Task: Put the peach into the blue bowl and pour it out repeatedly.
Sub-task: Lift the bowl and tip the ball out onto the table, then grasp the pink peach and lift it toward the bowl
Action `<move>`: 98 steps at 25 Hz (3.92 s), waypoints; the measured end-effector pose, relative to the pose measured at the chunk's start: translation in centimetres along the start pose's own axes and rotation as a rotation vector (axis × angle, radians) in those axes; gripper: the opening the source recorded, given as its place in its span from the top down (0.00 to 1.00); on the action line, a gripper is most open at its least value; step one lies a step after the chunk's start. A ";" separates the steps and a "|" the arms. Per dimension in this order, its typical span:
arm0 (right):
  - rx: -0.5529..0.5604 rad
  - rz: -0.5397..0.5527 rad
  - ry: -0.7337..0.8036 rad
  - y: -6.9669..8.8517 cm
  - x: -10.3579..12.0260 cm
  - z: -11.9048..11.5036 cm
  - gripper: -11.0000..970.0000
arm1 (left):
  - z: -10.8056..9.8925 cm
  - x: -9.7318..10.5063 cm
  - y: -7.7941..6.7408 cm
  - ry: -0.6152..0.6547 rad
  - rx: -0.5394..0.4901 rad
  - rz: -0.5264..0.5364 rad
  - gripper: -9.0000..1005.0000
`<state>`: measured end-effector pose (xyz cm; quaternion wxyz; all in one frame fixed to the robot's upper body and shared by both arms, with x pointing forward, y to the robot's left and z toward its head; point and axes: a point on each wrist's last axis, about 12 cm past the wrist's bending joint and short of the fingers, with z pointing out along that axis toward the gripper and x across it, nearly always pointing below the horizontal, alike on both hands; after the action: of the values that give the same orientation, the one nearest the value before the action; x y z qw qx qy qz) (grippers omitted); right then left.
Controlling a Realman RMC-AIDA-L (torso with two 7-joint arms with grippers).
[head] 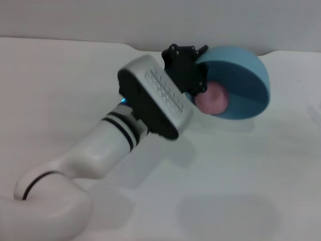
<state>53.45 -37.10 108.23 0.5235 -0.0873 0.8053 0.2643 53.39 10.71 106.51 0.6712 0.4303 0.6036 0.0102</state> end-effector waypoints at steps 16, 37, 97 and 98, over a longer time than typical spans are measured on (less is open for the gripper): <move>-0.001 0.036 0.005 0.0 0.9 0.0 0.55 | -0.5 0.9 -2.2 -0.095 0.059 0.623 0.99; -0.241 -0.165 0.153 4.5 1.3 5.6 0.55 | 3.4 4.5 10.7 0.432 -0.004 -0.369 0.99; -0.547 -0.449 0.593 15.9 5.1 13.6 0.90 | -6.4 9.1 14.7 0.936 0.237 -1.193 0.99; -0.544 -0.422 0.563 15.4 4.6 13.3 0.91 | -6.3 9.1 14.7 0.935 0.239 -1.193 0.99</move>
<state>55.59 -16.65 105.13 0.2843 -0.4528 0.7821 0.3200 58.08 28.38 108.51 0.1870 0.0523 0.9517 -0.2379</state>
